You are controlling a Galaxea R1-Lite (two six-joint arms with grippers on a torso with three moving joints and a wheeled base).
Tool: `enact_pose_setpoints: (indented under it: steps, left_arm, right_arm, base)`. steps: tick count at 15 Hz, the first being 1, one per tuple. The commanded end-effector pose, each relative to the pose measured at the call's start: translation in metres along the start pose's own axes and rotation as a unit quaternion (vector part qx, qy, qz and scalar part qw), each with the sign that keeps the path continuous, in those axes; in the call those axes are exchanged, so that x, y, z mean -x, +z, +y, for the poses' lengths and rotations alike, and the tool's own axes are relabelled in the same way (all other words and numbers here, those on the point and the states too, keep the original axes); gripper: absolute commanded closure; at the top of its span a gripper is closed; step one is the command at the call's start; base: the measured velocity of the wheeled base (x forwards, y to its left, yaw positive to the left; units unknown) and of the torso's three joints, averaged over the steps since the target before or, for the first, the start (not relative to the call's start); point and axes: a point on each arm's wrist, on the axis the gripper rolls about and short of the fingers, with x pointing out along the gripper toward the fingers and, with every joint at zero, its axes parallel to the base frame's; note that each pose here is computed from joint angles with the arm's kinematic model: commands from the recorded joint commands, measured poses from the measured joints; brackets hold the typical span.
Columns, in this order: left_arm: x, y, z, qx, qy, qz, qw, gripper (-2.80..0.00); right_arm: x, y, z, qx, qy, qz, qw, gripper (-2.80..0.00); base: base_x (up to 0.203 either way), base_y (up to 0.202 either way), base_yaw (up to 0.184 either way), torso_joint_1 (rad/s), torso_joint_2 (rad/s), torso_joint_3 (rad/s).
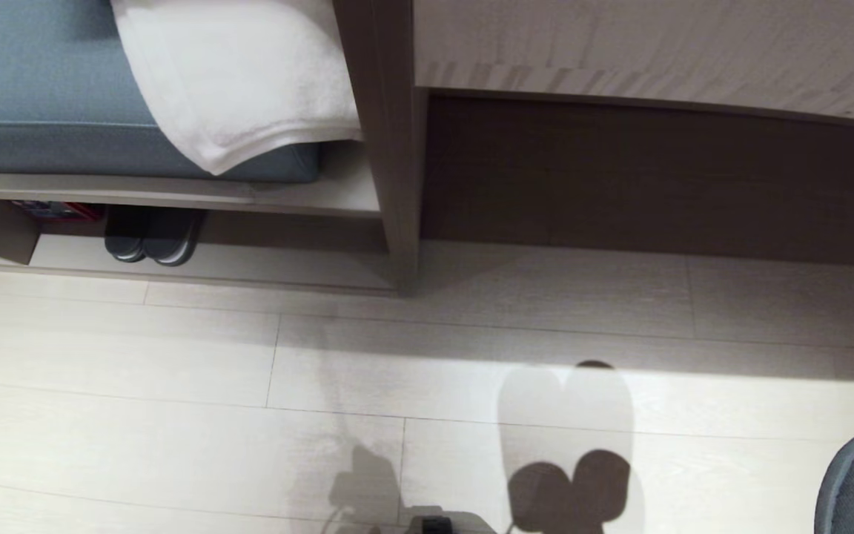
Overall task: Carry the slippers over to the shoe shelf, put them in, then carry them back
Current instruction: Place the slippers into the shoe cabinet
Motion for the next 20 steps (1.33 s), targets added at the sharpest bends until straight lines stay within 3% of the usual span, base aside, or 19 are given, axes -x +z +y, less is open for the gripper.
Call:
enact_pose_setpoints:
  steps: [1, 20]
  left_arm:
    - [-0.0001, 0.0001, 0.0, 0.0, 0.0, 0.0, 1.0, 0.0]
    - [-0.0001, 0.0001, 0.0, -0.002, 0.0, 0.0, 1.0, 0.0]
  right_arm:
    - [-0.0002, 0.0001, 0.0, 0.0, 0.0, 0.001, 1.0, 0.0]
    - [-0.0002, -0.0001, 0.0, -0.002, 0.0, 0.002, 1.0, 0.0]
  base:
    - [0.0, 0.0, 0.0, 0.007, 0.0, 0.203]
    - [0.0, 0.0, 0.0, 0.001, 0.0, 0.202]
